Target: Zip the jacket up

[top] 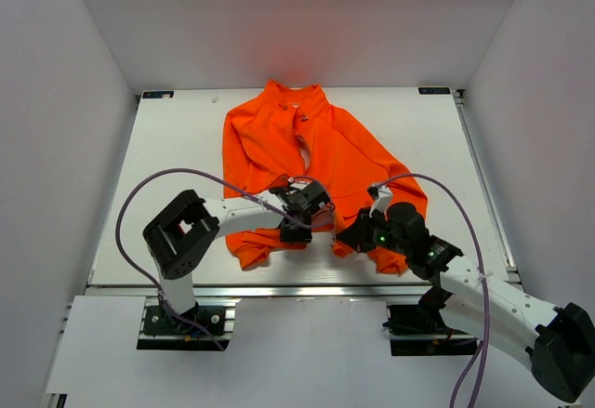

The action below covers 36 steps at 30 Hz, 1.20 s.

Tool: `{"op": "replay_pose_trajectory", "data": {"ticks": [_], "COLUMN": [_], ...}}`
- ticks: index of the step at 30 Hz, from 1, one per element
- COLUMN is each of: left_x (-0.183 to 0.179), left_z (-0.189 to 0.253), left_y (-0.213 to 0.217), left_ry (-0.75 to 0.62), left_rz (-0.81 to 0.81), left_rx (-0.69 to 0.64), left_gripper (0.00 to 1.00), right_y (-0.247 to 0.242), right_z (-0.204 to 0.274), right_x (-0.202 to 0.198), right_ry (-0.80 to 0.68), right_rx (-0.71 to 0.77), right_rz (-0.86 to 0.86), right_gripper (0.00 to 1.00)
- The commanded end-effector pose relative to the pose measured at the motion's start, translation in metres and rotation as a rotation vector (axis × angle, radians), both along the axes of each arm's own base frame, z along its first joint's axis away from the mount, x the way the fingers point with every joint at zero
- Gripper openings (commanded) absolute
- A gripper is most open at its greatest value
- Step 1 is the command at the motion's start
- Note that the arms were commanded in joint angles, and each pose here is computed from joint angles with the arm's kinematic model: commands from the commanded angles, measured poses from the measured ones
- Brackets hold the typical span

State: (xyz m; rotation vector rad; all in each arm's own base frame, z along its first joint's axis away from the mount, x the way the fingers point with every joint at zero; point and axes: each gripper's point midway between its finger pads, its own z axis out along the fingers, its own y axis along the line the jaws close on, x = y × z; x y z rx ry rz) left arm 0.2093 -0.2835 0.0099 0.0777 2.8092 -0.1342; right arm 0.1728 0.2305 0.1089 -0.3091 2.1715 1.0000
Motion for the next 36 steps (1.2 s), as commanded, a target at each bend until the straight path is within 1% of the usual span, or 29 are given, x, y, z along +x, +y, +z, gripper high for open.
{"op": "replay_pose_trajectory", "data": {"ticks": [1,4,7,8,10,11,13,14,16,19,22,23,26,27,29,30,32,33,35,36], "left_x": [-0.021,-0.023,-0.026,-0.026,-0.028,-0.028,-0.027,-0.025,-0.022,-0.017,-0.008,-0.004,0.006,0.013,0.014,0.017,0.013,0.014,0.009,0.009], "left_z": [-0.065,-0.071,-0.076,-0.077,-0.079,-0.079,-0.077,-0.075,-0.069,-0.053,-0.023,-0.003,0.031,0.061,0.081,0.110,0.124,0.150,0.158,0.171], "left_y": [0.040,0.042,0.046,0.046,0.047,0.046,0.043,0.042,0.037,0.025,0.013,0.008,0.001,-0.006,-0.005,-0.010,-0.007,-0.009,-0.004,-0.006], "left_ry": [0.090,0.103,0.114,0.119,0.130,0.130,0.124,0.116,0.099,0.066,-0.002,-0.045,-0.147,-0.222,-0.281,-0.352,-0.395,-0.459,-0.492,-0.531], "left_rz": [0.029,0.028,0.034,0.034,0.033,0.031,0.023,0.019,0.002,-0.028,-0.045,-0.046,-0.052,-0.053,-0.058,-0.072,-0.080,-0.087,-0.088,-0.093], "left_rx": [0.220,0.239,0.259,0.265,0.267,0.262,0.246,0.241,0.219,0.145,0.054,0.001,-0.093,-0.177,-0.239,-0.329,-0.388,-0.467,-0.518,-0.567], "left_gripper": [0.44,0.46,0.44,0.38,0.30,0.21,0.11,0.00,0.00,0.00,0.00,0.00,0.00,0.00,0.00,0.00,0.00,0.00,0.00,0.00], "right_y": [-0.004,-0.007,-0.009,-0.010,-0.011,-0.011,-0.011,-0.010,-0.010,-0.006,-0.002,0.001,0.010,0.013,0.020,0.024,0.030,0.034,0.039,0.041], "right_z": [0.008,0.009,0.010,0.010,0.011,0.012,0.011,0.011,0.010,0.014,0.020,0.024,0.034,0.039,0.047,0.054,0.065,0.076,0.088,0.093], "right_x": [0.007,0.010,0.012,0.012,0.013,0.014,0.014,0.014,0.014,0.014,0.014,0.015,0.010,0.010,0.005,0.006,0.001,0.002,-0.003,-0.006], "right_ry": [-0.033,-0.036,-0.042,-0.045,-0.052,-0.056,-0.051,-0.051,-0.048,-0.059,-0.075,-0.089,-0.103,-0.118,-0.134,-0.168,-0.189,-0.226,-0.249,-0.264], "right_rx": [-0.004,-0.013,-0.022,-0.022,-0.023,-0.022,-0.025,-0.025,-0.027,-0.017,-0.003,0.007,0.045,0.060,0.092,0.110,0.147,0.180,0.228,0.250], "right_rz": [-0.036,-0.052,-0.069,-0.073,-0.077,-0.078,-0.079,-0.079,-0.074,-0.055,-0.035,-0.019,0.038,0.054,0.109,0.135,0.187,0.204,0.249,0.278], "right_gripper": [0.00,0.00,0.00,0.00,0.00,0.00,0.00,0.00,0.00,0.00,0.00,0.00,0.00,0.00,0.00,0.00,0.00,0.00,0.00,0.00]}}
